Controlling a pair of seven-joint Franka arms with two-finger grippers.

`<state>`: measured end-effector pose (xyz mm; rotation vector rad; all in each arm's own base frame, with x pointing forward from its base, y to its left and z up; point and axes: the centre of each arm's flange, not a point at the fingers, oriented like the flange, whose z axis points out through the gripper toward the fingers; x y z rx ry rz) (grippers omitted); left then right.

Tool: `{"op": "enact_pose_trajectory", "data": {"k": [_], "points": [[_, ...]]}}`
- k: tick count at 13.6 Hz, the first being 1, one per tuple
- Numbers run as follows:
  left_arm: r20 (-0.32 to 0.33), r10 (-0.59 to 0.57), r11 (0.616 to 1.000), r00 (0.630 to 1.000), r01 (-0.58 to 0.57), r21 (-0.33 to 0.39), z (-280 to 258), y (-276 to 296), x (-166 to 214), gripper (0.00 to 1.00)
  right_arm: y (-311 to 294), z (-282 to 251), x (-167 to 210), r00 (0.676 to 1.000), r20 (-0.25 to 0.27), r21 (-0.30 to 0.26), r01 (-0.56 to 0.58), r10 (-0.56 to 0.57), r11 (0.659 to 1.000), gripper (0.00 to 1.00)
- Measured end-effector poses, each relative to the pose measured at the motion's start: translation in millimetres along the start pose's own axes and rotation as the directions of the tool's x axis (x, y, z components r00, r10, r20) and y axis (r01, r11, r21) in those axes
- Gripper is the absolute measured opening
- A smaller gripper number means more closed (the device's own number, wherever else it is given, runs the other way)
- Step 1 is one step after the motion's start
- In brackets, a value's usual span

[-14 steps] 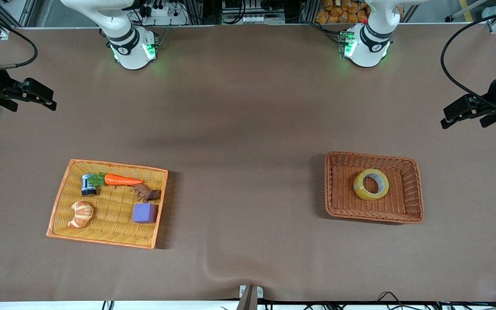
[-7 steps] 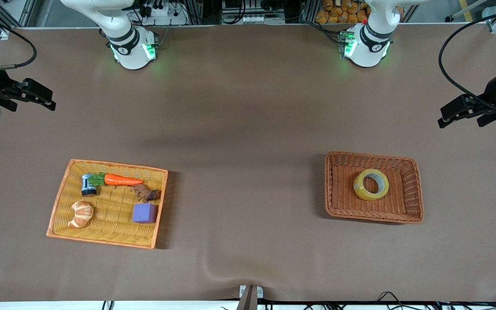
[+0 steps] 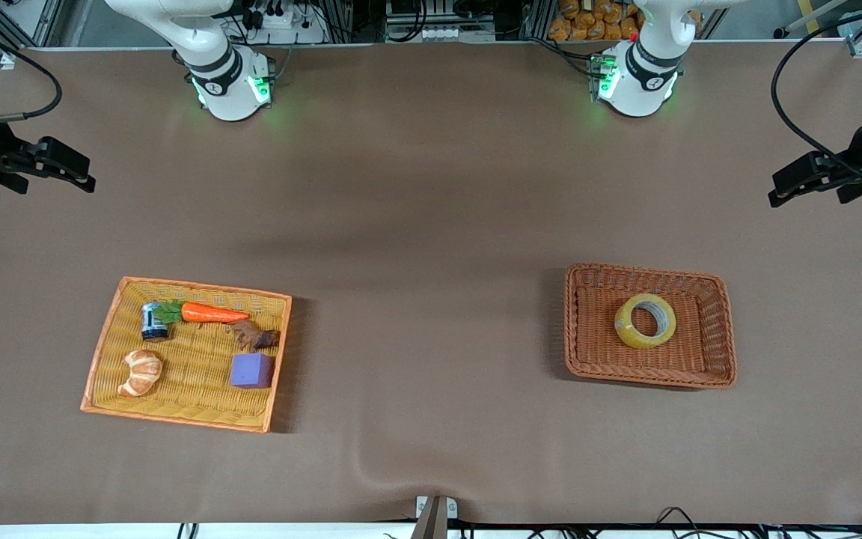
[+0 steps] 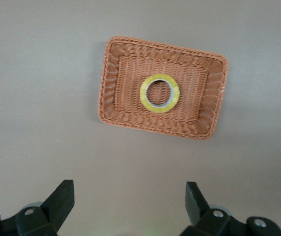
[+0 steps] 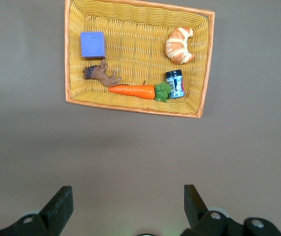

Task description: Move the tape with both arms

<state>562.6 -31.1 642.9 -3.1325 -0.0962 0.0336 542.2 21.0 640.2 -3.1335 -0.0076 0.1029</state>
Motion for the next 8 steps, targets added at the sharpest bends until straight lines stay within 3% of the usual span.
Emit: {"op": "enact_pose_trajectory", "data": {"k": [8], "points": [[-0.004,0.016,1.000,1.000,-0.016,0.009,4.5,0.7,4.2,1.00,3.7,0.2,0.1,1.000,0.000,0.000,-0.007,0.007,1.000,1.00]]}}
